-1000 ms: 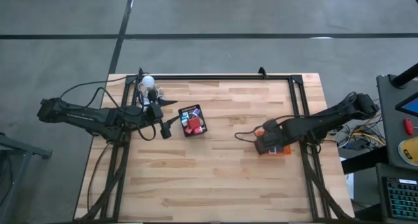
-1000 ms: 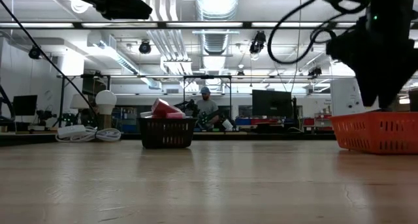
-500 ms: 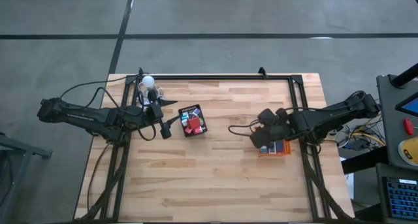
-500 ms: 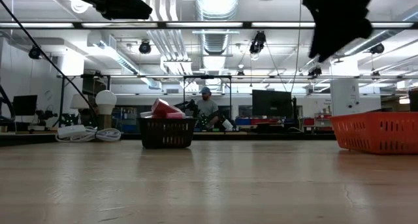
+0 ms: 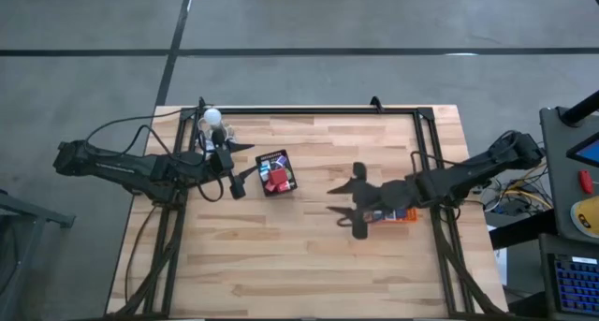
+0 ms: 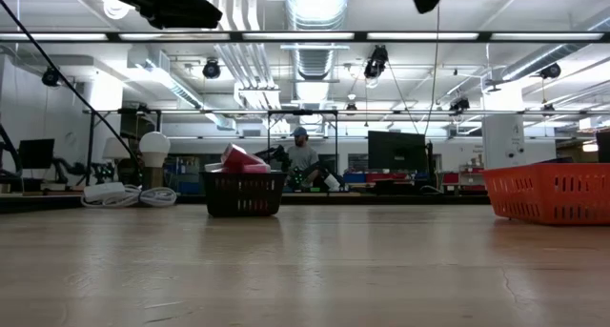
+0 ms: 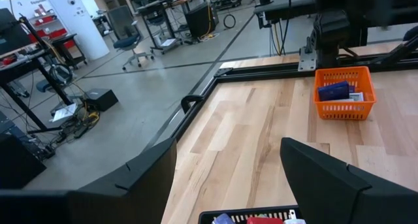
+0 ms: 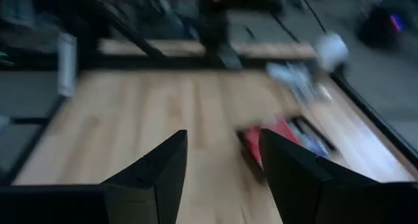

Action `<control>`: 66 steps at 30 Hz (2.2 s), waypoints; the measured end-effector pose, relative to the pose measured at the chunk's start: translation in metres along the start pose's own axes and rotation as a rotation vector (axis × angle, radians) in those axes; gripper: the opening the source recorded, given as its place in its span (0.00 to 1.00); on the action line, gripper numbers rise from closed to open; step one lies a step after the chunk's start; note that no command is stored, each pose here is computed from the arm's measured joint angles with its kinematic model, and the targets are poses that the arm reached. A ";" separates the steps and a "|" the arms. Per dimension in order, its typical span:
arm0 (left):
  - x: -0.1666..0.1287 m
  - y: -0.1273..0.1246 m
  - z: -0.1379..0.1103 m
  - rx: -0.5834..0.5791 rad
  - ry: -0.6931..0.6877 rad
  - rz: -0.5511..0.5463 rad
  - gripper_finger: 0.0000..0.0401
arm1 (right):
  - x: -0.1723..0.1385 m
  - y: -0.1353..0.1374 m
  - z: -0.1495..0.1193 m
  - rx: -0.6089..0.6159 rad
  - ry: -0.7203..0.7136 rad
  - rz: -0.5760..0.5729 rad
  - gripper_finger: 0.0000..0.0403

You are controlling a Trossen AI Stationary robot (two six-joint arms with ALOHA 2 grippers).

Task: Pick & Place Office items
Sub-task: Return to Home Position

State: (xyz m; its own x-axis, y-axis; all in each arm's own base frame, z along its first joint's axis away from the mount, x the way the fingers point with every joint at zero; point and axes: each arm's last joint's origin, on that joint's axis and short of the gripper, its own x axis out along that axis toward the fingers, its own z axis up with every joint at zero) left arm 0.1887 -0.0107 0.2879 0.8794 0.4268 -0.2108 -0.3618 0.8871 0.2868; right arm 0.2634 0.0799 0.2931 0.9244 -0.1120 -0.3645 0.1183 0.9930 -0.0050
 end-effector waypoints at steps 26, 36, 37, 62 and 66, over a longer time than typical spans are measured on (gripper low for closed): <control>0.000 0.000 0.000 0.000 0.000 0.000 0.69 | -0.071 -0.057 -0.153 0.029 -0.363 0.108 0.46; 0.000 0.000 0.000 0.000 0.000 0.000 0.69 | -0.077 -0.062 -0.170 0.014 -0.326 0.098 0.46; 0.000 0.000 0.000 0.000 0.000 0.000 0.69 | -0.077 -0.062 -0.170 0.015 -0.326 0.091 0.46; 0.000 0.000 0.000 0.000 0.000 0.000 0.69 | -0.112 -0.062 -0.177 -0.031 -0.391 -0.016 0.46; 0.000 0.000 0.000 0.000 0.000 0.000 0.69 | -0.118 -0.063 -0.177 -0.045 -0.422 -0.023 0.46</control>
State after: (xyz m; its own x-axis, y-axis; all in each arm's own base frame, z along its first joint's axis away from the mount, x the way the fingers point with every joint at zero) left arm 0.1887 -0.0106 0.2879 0.8794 0.4268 -0.2109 -0.3617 0.8871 0.2869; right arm 0.0831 0.0373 0.1719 0.9902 -0.1303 0.0495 0.1329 0.9897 -0.0526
